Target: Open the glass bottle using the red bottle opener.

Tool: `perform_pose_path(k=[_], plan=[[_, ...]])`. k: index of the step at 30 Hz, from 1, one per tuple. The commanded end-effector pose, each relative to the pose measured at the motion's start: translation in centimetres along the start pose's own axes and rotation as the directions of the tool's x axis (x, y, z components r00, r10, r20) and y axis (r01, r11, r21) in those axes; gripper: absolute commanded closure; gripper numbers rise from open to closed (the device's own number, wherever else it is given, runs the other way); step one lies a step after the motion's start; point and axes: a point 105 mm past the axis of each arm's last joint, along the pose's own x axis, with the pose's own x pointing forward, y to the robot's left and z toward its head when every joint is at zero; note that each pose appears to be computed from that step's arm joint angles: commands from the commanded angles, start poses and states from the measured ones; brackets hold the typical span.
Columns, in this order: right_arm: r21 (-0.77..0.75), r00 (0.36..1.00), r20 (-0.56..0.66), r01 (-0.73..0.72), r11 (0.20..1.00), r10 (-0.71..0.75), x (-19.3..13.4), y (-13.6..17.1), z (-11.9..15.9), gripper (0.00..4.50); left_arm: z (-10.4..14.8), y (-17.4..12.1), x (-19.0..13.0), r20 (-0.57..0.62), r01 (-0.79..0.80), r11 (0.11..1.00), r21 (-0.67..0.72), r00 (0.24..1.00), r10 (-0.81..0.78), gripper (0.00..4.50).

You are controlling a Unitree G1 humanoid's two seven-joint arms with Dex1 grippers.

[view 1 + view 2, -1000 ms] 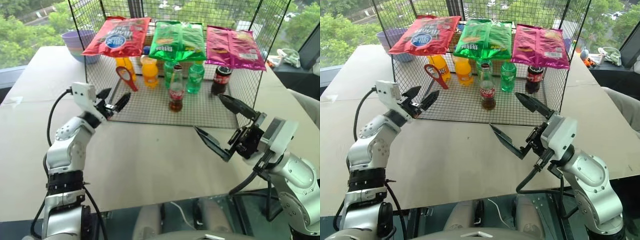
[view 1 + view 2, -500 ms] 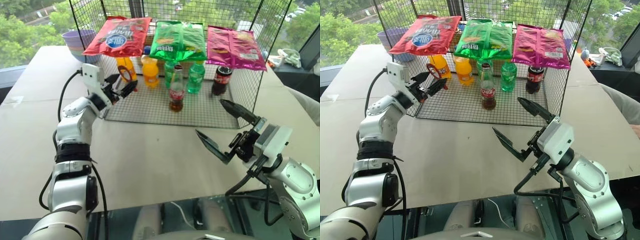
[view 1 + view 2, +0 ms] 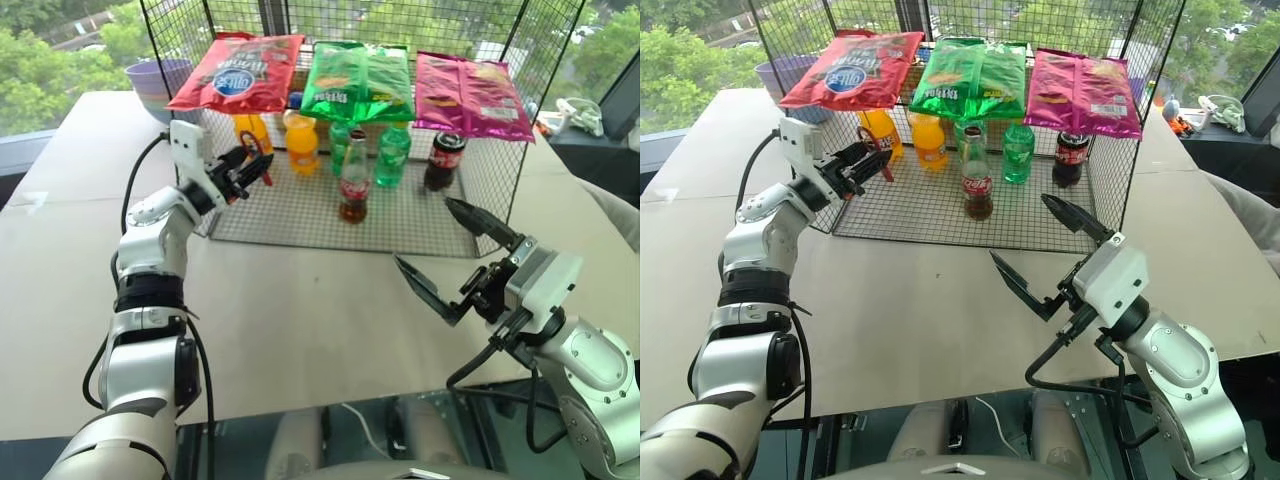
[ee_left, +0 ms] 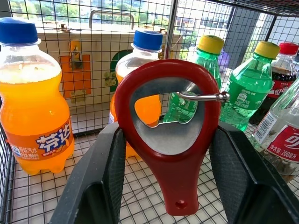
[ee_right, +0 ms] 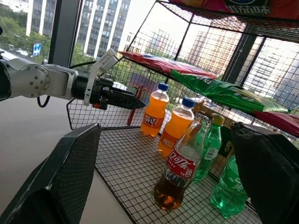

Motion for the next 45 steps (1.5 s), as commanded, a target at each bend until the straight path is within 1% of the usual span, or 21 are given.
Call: perform_pose_path(k=[1,3,11,15,16,18,19,21,22,30,39,40,41,43,45], plan=[[-0.033,0.999,0.042,-0.01,0.999,0.011,0.0,0.3,1.4,0.0,1.7,-0.4,-0.2,0.043,0.02,0.998,0.058,0.999,-0.023,2.49],[-0.034,0.999,0.042,-0.013,0.999,0.015,0.1,0.2,1.4,0.0,1.9,-0.7,-0.3,0.052,0.042,0.998,0.051,0.998,-0.044,2.49],[-0.038,0.999,0.039,-0.023,0.999,0.024,0.3,0.1,1.3,0.0,1.8,-0.4,-0.6,0.055,0.009,0.999,0.04,0.998,-0.012,2.49],[-0.042,0.999,0.036,-0.025,0.999,0.027,0.3,0.0,1.3,0.0,1.6,-0.3,-1.2,0.047,0.031,0.999,0.026,0.998,-0.032,2.49],[-0.042,0.999,0.035,-0.026,0.999,0.027,0.3,0.0,1.3,0.0,1.7,-0.6,-1.4,0.051,0.061,0.998,0.017,0.997,-0.061,2.49],[-0.042,0.999,0.035,-0.027,0.999,0.028,0.3,0.0,1.3,0.0,1.6,-0.7,-1.6,0.048,0.071,0.997,0.014,0.996,-0.072,1.45],[-0.042,0.999,0.034,-0.027,0.999,0.029,0.3,0.0,1.3,0.0,1.6,-0.7,-1.6,0.048,0.069,0.998,0.012,0.996,-0.069,1.33],[-0.042,0.999,0.033,-0.027,0.999,0.029,0.3,0.0,1.3,0.0,1.5,-0.6,-1.5,0.045,0.053,0.999,0.012,0.998,-0.053,0.27],[-0.042,0.999,0.032,-0.027,0.999,0.029,0.3,0.0,1.3,0.0,1.5,-0.5,-1.5,0.044,0.042,0.999,0.016,0.998,-0.043,0.04],[-0.046,0.999,0.022,-0.029,0.999,0.03,0.2,0.0,1.2,0.0,1.9,0.4,-1.7,0.048,0.025,1.0,0.002,0.999,-0.026,0.04],[-0.044,0.999,0.017,-0.03,0.999,0.031,0.3,0.1,1.1,0.0,2.2,0.8,-0.5,0.039,0.034,0.998,0.056,0.999,-0.036,0.04],[-0.045,0.999,0.016,-0.029,0.999,0.03,0.3,0.1,1.1,0.0,2.4,0.8,-0.4,0.045,0.042,0.998,0.049,0.998,-0.045,0.53],[-0.046,0.999,0.015,-0.027,0.999,0.028,0.2,0.1,1.1,0.0,2.4,0.7,-0.4,0.045,0.051,0.997,0.05,0.998,-0.054,0.78],[-0.048,1.0,0.013,-0.024,0.999,0.024,0.2,0.0,1.1,0.0,2.4,0.6,-0.4,0.046,0.067,0.997,0.047,0.997,-0.069,1.76],[-0.048,1.0,0.01,-0.021,0.999,0.021,0.2,0.1,1.1,0.0,2.4,0.5,-0.4,0.049,0.079,0.996,0.046,0.995,-0.082,2.6]])
